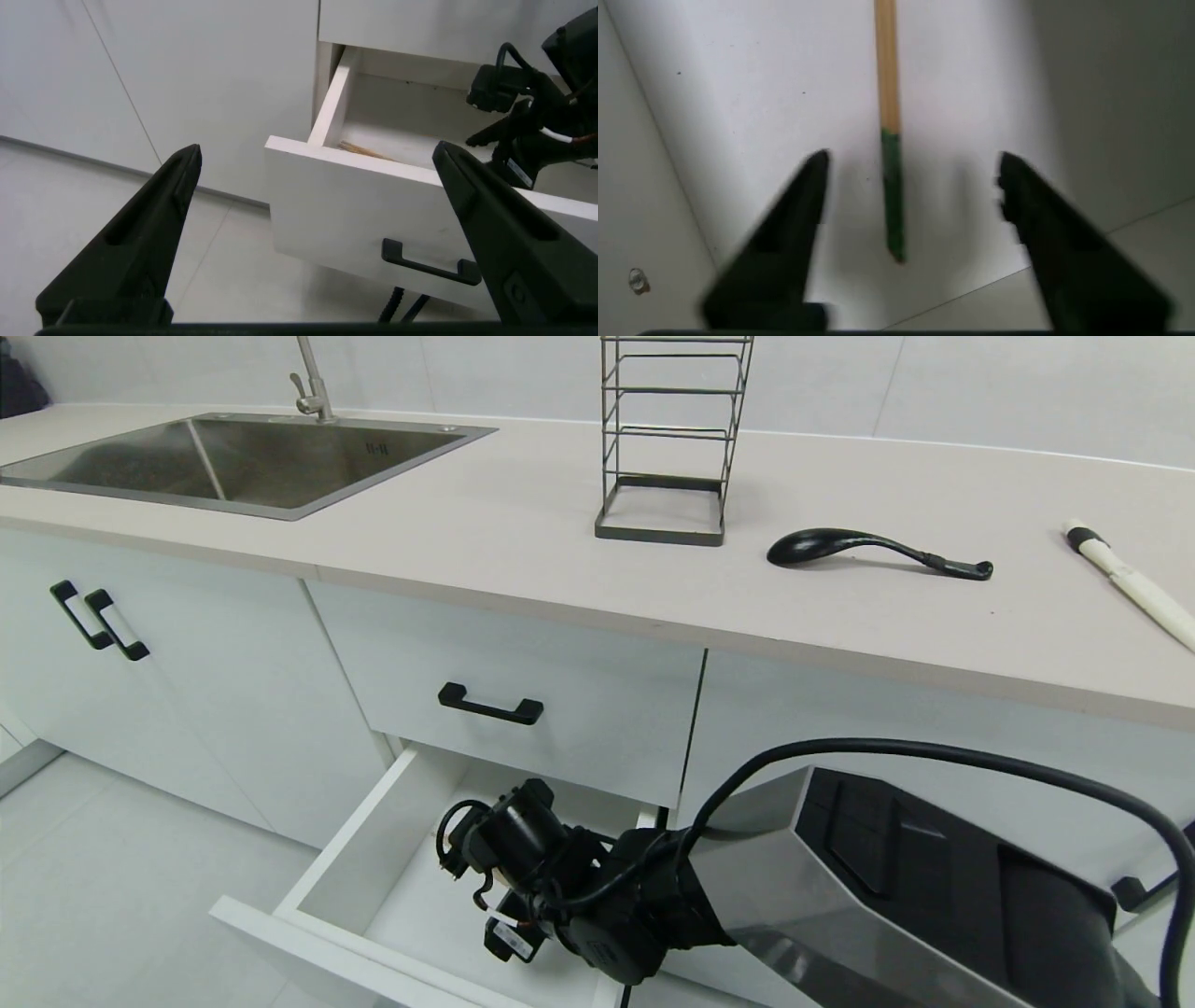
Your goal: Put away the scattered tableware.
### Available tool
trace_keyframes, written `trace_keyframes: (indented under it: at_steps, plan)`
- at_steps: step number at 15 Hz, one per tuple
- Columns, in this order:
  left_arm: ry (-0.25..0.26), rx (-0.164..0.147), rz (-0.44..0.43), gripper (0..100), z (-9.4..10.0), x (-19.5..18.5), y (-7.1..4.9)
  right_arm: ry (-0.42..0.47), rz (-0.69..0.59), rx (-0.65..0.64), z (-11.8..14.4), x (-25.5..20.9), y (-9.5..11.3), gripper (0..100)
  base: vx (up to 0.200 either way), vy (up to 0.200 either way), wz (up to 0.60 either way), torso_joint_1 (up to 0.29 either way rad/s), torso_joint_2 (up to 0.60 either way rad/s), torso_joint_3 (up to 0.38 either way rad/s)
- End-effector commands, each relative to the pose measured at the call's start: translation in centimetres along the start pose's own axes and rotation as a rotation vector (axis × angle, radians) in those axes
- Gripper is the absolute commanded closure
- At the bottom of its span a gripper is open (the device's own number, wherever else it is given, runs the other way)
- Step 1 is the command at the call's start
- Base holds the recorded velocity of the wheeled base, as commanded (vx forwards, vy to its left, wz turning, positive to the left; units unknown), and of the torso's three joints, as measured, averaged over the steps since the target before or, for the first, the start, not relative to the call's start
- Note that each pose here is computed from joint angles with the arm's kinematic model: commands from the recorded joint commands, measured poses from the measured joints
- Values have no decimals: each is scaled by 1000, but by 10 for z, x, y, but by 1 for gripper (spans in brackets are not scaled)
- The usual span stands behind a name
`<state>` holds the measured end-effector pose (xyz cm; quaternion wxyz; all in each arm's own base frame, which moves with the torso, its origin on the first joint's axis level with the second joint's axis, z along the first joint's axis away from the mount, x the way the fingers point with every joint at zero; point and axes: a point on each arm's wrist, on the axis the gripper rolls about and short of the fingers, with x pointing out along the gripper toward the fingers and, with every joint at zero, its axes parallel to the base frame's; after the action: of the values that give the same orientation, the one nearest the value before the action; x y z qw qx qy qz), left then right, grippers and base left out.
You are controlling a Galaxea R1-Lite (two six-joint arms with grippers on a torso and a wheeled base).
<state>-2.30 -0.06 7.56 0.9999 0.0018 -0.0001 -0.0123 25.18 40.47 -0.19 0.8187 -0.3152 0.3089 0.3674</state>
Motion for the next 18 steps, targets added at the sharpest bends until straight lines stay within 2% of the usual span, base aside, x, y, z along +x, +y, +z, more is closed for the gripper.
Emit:
trace_keyframes:
  at_steps: [1,6,7,11,14,16,18]
  plan:
    - [2,-1,0,0,0,0,0,-52,9,-8,15,-23,5,0,0,0,0,0,0,0]
    - [2,-1,0,0,0,0,0,-130,37,-35,39,-81,13,0,0,0,0,0,0,0]
    - [2,-1,0,0,0,0,0,-164,52,-51,44,-106,17,0,0,0,0,0,0,0]
    - [2,-1,0,0,0,0,0,-227,142,-73,40,-162,17,0,0,0,0,0,0,0]
    - [2,-1,0,0,0,0,0,-293,268,-78,28,-204,9,0,0,0,0,0,0,0]
    - [2,-1,0,0,0,0,0,-315,302,-77,9,-213,6,0,0,0,0,0,0,0]
    - [2,-1,0,0,0,0,0,-387,314,-50,-19,-222,-6,0,0,0,0,0,0,0]
